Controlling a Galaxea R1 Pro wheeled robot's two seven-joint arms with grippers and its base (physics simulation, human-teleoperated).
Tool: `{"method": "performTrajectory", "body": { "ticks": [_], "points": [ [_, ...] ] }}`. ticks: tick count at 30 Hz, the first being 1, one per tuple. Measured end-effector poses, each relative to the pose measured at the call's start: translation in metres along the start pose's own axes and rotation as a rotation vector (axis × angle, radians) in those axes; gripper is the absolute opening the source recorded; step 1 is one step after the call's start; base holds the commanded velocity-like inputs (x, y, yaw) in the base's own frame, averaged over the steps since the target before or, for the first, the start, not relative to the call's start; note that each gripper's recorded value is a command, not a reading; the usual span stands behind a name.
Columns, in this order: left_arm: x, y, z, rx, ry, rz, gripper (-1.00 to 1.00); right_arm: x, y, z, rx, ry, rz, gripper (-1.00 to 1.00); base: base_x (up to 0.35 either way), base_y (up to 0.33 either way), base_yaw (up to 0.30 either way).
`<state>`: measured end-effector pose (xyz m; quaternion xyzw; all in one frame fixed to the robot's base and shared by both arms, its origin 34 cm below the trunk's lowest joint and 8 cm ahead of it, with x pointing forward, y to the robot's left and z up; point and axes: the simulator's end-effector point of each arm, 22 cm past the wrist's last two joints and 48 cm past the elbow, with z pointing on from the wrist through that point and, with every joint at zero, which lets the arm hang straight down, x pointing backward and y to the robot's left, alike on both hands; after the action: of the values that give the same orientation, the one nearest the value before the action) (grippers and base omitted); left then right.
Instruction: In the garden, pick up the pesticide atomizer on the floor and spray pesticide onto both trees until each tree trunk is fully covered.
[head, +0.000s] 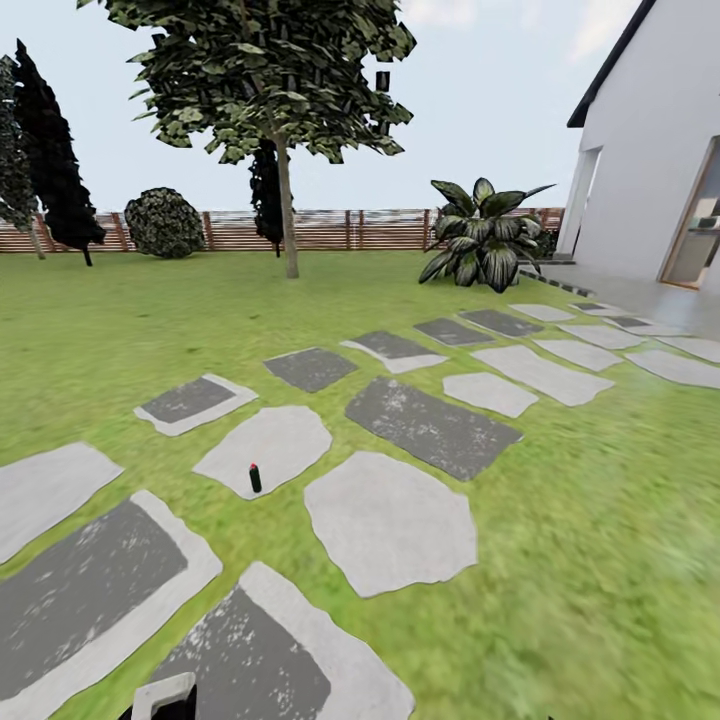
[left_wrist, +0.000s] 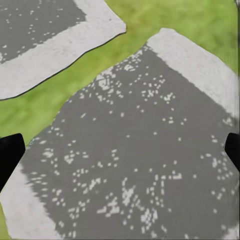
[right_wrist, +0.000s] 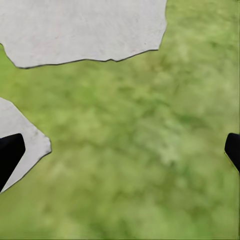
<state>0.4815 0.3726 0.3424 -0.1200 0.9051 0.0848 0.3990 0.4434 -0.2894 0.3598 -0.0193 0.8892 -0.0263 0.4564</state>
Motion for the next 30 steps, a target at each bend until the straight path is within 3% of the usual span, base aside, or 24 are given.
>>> {"method": "performTrajectory", "body": {
  "ticks": [30],
  "points": [
    [0.0, 0.0, 0.0, 0.0, 0.0, 0.0, 1.0, 0.0, 0.0002, 0.0, -0.001, 0.0, 0.0, 1.0, 0.303, -0.135, 0.0]
  ]
}}
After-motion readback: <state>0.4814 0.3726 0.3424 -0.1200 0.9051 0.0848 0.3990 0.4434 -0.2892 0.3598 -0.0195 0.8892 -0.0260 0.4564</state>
